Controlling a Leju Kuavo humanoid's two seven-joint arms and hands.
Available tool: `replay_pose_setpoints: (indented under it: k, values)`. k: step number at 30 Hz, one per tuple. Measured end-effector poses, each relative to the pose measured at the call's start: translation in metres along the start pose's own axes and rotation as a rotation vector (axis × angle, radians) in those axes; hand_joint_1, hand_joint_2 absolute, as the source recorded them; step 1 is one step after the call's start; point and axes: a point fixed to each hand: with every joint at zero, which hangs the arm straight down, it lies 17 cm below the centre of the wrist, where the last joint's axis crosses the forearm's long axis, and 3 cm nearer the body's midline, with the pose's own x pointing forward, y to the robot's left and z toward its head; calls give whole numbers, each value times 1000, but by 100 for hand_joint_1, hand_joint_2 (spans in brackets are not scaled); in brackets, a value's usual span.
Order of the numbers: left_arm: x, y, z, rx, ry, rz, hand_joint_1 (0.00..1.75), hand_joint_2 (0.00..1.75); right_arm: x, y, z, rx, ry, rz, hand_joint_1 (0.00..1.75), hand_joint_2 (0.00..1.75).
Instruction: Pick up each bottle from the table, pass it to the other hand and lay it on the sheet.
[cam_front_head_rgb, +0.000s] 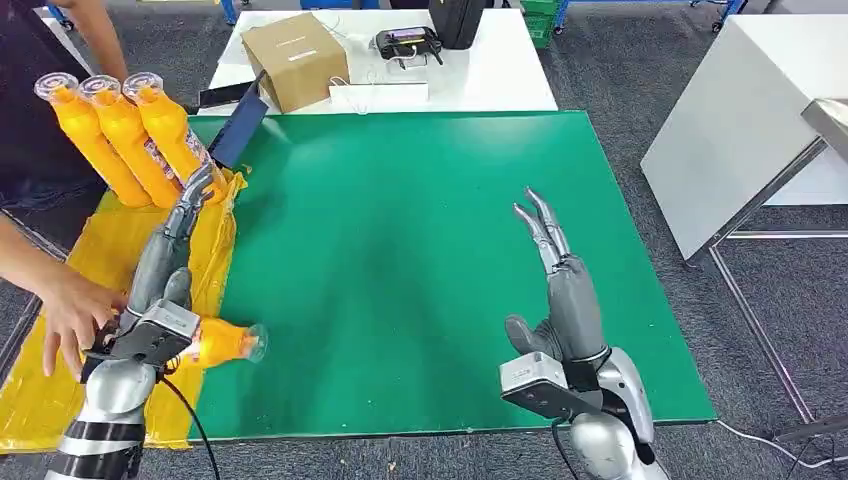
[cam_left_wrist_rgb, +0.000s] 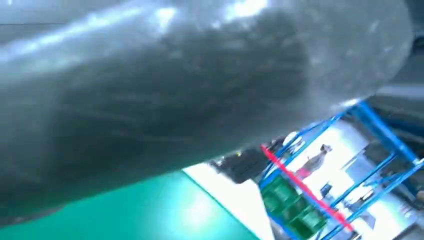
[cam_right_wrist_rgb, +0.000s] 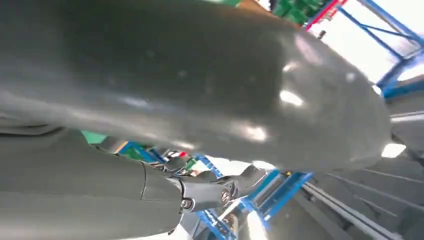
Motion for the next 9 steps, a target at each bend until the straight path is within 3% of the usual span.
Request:
replay_pose_setpoints:
  k: [3, 9]
  values:
    - [6, 3, -3, 18, -11, 30, 0, 0, 5, 0, -4, -14, -13, -5, 0, 0]
    - [50, -11, -5, -28, -102, 255, 0, 0, 39, 1, -19, -92, -136, 131, 0, 0]
